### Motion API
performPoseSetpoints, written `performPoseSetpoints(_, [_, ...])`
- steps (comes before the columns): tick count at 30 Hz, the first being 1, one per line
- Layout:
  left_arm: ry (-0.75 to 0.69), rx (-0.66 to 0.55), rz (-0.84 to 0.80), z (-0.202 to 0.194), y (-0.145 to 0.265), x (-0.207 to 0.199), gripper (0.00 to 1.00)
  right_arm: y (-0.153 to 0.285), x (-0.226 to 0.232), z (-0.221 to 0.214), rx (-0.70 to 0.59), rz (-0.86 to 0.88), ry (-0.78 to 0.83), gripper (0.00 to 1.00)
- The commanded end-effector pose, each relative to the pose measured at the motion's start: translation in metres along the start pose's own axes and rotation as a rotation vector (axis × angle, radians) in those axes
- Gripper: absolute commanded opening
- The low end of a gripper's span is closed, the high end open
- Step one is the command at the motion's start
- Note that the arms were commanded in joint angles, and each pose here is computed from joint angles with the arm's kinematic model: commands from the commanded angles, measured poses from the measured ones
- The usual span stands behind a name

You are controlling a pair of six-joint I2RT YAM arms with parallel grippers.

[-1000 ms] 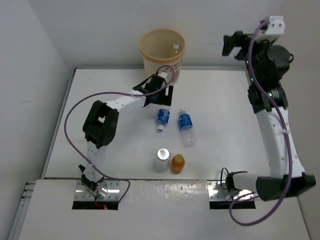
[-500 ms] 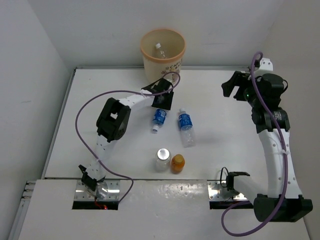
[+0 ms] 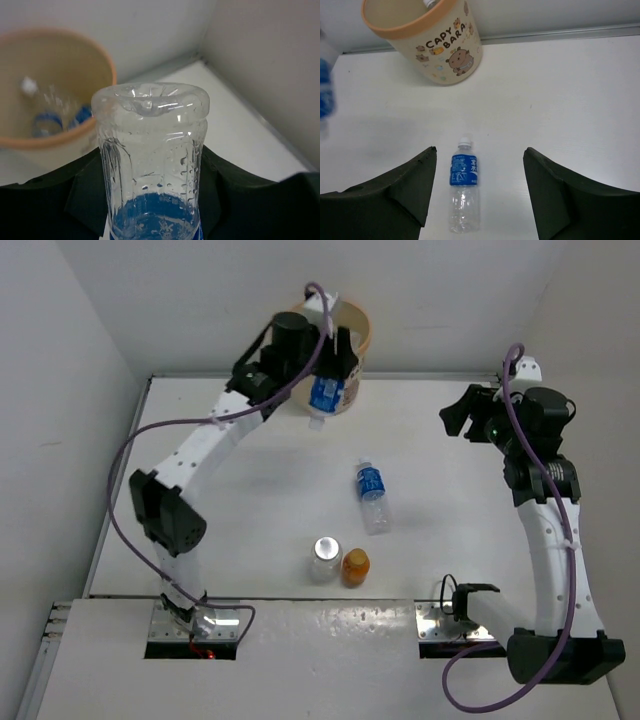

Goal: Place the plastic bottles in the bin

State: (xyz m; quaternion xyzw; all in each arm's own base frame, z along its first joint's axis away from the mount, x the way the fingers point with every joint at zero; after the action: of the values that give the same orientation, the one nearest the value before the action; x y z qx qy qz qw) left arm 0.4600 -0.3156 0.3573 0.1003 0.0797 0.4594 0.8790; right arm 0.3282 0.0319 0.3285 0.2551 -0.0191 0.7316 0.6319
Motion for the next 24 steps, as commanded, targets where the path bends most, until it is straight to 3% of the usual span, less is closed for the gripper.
performPoseSetpoints(1, [-0.173, -0.395, -0.089, 0.112, 0.065, 0.000, 0.01, 0.004, 0.006, -0.001, -0.021, 0.053, 0.039, 0.70])
performPoseSetpoints(2, [-0.190, -0.508, -0.080, 0.123, 0.068, 0.005, 0.00, 0.007, 0.009, -0.001, -0.033, 0.071, 0.060, 0.70])
performPoseSetpoints(7, [-0.230, -0.662, 0.029, 0.175, 0.056, 0.037, 0.00, 0.002, 0.006, -0.025, 0.030, 0.100, 0.070, 0.70])
performPoseSetpoints(11, [-0.318, -0.830, 0.093, 0.185, 0.037, 0.060, 0.00, -0.004, 0.001, -0.045, 0.131, 0.102, 0.059, 0.67])
performPoseSetpoints(15, [-0.315, -0.990, 0.161, 0.191, 0.024, 0.080, 0.00, -0.003, -0.003, -0.060, 0.158, 0.104, 0.066, 0.67])
performPoseSetpoints(18, [-0.305, -0.952, 0.210, 0.165, -0.023, 0.098, 0.00, -0.004, -0.007, -0.072, 0.187, 0.101, 0.067, 0.67])
performPoseSetpoints(19, [-0.325, -0.980, 0.246, 0.179, -0.019, 0.107, 0.00, -0.005, -0.009, -0.077, 0.202, 0.097, 0.063, 0.67])
performPoseSetpoints(20, [-0.316, -0.943, 0.254, 0.156, -0.047, 0.115, 0.00, -0.007, -0.012, -0.082, 0.223, 0.091, 0.067, 0.67])
performPoseSetpoints(22, [-0.318, -0.967, 0.304, 0.163, -0.051, 0.123, 0.00, -0.008, -0.017, -0.091, 0.256, 0.076, 0.057, 0.67])
performPoseSetpoints(24, [-0.336, -0.942, 0.323, 0.143, -0.073, 0.130, 0.10, -0.009, -0.020, -0.099, 0.288, 0.070, 0.062, 0.67])
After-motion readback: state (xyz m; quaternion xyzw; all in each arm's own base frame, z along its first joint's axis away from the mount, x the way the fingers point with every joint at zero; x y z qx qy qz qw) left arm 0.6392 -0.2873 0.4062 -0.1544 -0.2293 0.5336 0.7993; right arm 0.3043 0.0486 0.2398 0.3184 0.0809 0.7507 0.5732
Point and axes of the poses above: each gripper's point midway between its finger pads, its own y axis back along the fingers, its own x axis along the line the jaws close on, z = x × y, the point moved 1 cm from there along y, back along the fingers, and after that the axes turned 9 degrees about -y, right-handed, at the moved point
